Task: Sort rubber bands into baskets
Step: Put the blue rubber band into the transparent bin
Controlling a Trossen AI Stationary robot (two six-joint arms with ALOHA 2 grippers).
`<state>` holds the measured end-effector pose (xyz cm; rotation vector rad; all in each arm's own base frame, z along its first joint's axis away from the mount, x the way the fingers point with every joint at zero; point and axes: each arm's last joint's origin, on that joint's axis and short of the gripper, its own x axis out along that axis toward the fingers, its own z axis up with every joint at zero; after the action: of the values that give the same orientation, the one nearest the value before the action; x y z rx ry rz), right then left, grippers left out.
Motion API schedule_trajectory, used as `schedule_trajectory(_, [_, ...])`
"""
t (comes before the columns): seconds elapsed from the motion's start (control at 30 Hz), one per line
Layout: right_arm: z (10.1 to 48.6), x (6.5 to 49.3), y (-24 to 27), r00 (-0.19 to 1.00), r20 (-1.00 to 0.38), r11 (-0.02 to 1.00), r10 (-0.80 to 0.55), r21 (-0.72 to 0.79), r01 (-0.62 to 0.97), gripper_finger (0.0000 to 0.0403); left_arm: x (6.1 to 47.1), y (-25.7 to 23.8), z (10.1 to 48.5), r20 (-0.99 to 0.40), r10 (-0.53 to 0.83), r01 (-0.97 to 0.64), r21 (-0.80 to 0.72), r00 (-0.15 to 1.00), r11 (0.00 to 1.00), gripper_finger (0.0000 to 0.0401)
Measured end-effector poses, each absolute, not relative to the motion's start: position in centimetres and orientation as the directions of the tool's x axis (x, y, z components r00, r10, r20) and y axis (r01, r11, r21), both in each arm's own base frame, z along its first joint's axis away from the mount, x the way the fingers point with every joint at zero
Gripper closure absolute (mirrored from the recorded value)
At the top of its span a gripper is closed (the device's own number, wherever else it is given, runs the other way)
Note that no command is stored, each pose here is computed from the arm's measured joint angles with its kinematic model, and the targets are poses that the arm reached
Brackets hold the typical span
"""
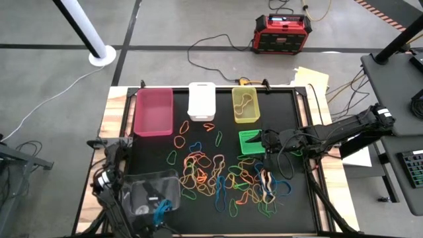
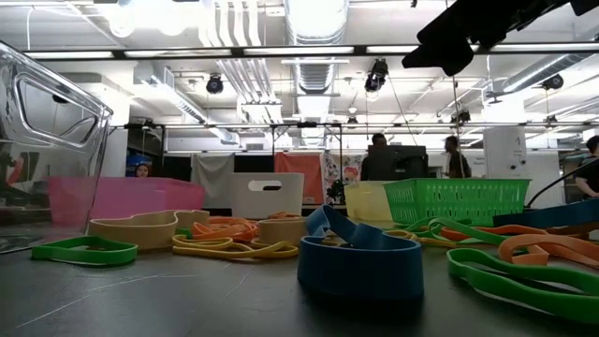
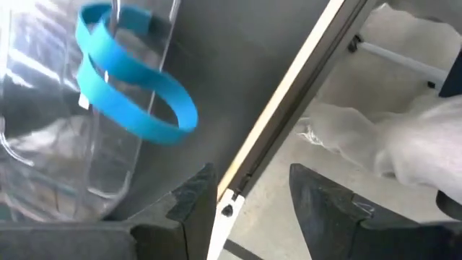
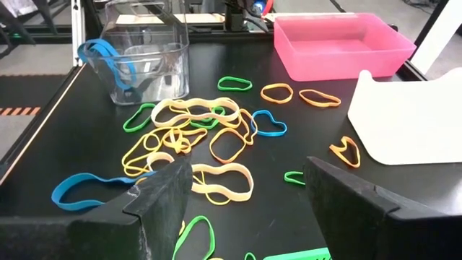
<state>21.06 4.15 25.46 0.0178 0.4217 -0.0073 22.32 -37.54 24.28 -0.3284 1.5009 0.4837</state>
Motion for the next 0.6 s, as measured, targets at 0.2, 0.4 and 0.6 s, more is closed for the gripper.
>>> schedule_trajectory(0.2, [25.5, 21.1, 4.2, 0.912, -0.409, 1.0, -0.003, 0.02, 0.013, 0.0142, 22.0, -37.7, 24.3, -0.993, 0.114, -0.628, 0.073, 0.025, 0.775, 0.0247])
schedule_trajectory(0.4, [25.5, 21.1, 4.2, 0.913, -0.409, 1.0, -0.003, 0.019, 0.012, 0.0142, 21.8, -37.4, 25.0, -0.971, 0.175, -0.789, -0.022, 0.163, 0.614, 0.0247])
schedule_trajectory(0.6, [25.6, 21.1, 4.2, 0.918, -0.396, 1.0, -0.002, 0.019, 0.011, 0.0142, 21.6, -36.1, 26.8, -0.929, 0.222, -0.809, -0.119, 0.295, 0.575, 0.0249])
